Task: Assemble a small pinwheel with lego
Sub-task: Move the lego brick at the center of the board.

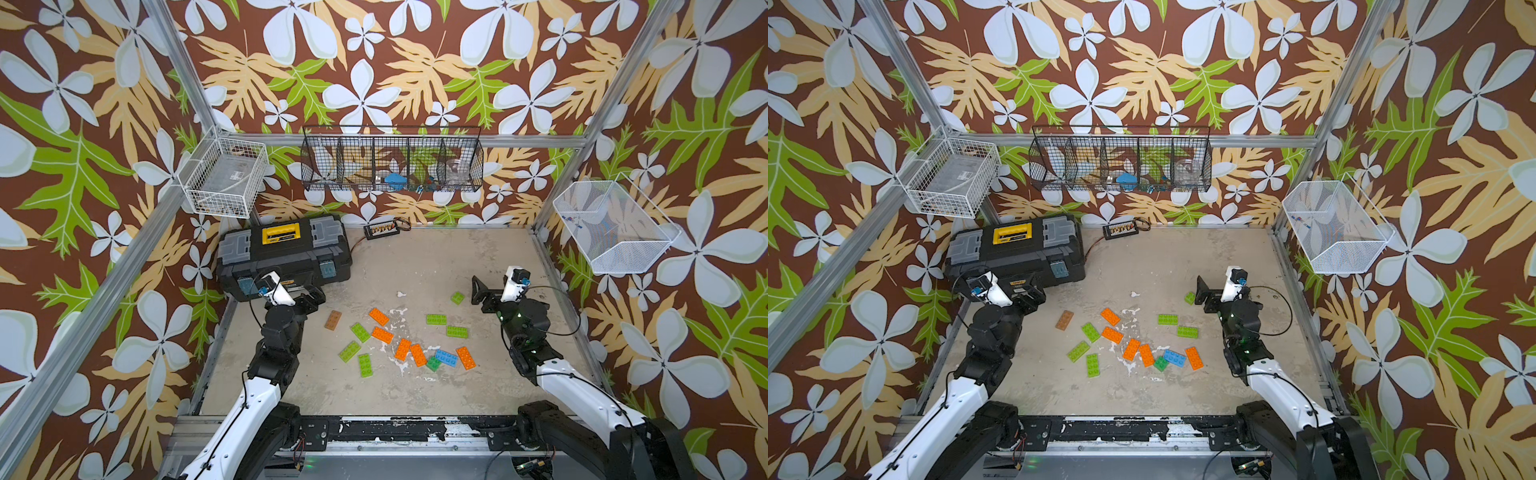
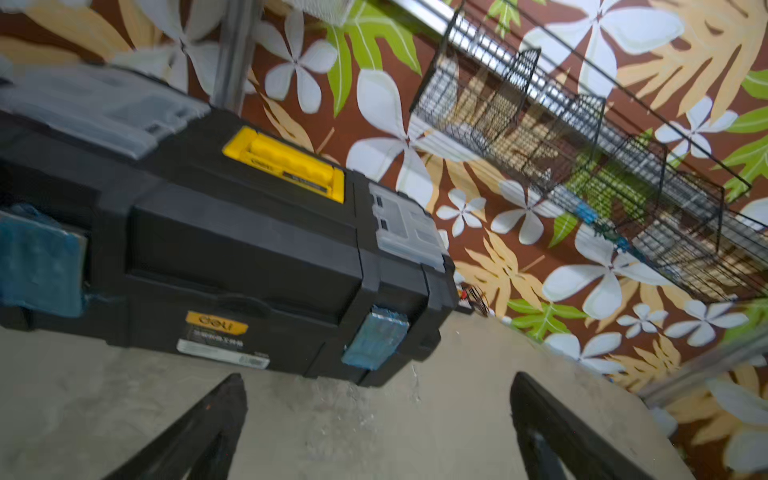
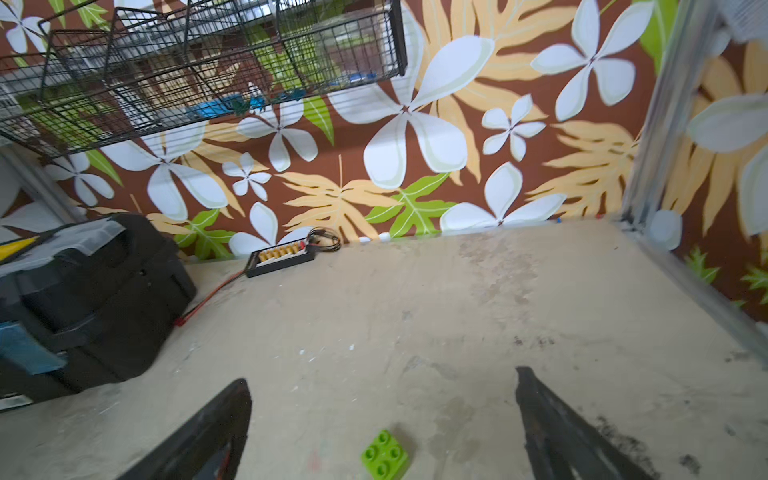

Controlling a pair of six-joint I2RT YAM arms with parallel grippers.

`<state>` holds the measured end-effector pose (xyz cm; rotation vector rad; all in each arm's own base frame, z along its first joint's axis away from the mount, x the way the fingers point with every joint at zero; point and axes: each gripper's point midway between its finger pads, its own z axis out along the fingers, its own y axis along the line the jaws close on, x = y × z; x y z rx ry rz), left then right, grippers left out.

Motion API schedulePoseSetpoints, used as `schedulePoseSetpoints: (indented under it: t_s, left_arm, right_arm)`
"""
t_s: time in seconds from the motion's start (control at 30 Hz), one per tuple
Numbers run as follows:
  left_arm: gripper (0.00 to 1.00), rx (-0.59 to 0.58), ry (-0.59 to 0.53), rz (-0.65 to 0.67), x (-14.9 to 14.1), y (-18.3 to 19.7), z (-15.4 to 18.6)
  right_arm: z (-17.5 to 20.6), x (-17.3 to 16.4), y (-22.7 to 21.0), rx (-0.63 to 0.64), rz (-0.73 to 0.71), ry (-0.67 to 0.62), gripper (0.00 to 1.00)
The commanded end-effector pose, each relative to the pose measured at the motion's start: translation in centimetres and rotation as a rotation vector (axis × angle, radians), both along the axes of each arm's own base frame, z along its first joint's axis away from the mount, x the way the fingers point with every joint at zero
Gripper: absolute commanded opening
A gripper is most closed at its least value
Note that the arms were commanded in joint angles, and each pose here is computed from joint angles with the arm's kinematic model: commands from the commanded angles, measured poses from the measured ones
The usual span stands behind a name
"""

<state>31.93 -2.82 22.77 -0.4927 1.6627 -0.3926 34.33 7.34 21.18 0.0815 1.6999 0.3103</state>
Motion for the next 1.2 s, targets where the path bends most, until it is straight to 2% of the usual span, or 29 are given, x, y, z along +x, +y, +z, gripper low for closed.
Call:
schedulePoseSetpoints:
  t_s: [0.0, 0.17, 0.27, 0.4, 0.6, 0.73, 0.9, 1.1, 1.17]
  left_arm:
    - [1.0, -0.134, 0.139, -0.168, -0.6, -3.9, -2.8]
    - [1.0, -0.064, 0.233, -0.294, -1.5, -9.1, -4.1]
    - [1.0, -0.04, 0.262, -0.373, -2.5, -12.4, -4.6]
    - [1.0, -0.016, 0.303, -0.482, -4.2, -16.6, -5.4]
    - [1.0, 0.057, 0.405, -0.599, -6.0, -21.2, -7.6]
    - [1.0, 0.072, 0.465, -0.649, -6.6, -22.4, -8.8]
    - [1.0, 0.073, 0.479, -0.7, -7.1, -23.0, -8.9]
    - [1.0, 0.058, 0.506, -0.661, -7.1, -22.5, -9.8]
    - [1.0, 0.041, 0.514, -0.664, -7.3, -22.5, -10.0]
  right_arm:
    - [-2.5, -1.3, 1.4, 0.086, 0.003, 0.165, 1.0]
    - [-2.5, -3.4, 5.1, 0.151, 0.115, 0.223, 1.0]
    - [-3.2, -4.4, 6.5, 0.154, 0.136, 0.328, 1.0]
    - [-4.9, -5.4, 8.5, 0.068, 0.211, 0.485, 1.0]
    - [-7.7, -6.7, 9.0, -0.086, 0.261, 0.66, 1.0]
    - [-8.5, -7.7, 8.9, -0.188, 0.304, 0.77, 1.0]
    - [-10.1, -8.4, 8.9, -0.278, 0.336, 0.891, 1.0]
    - [-12.5, -8.5, 9.1, -0.342, 0.358, 1.003, 0.93]
    - [-13.0, -8.9, 9.9, -0.336, 0.414, 1.037, 0.92]
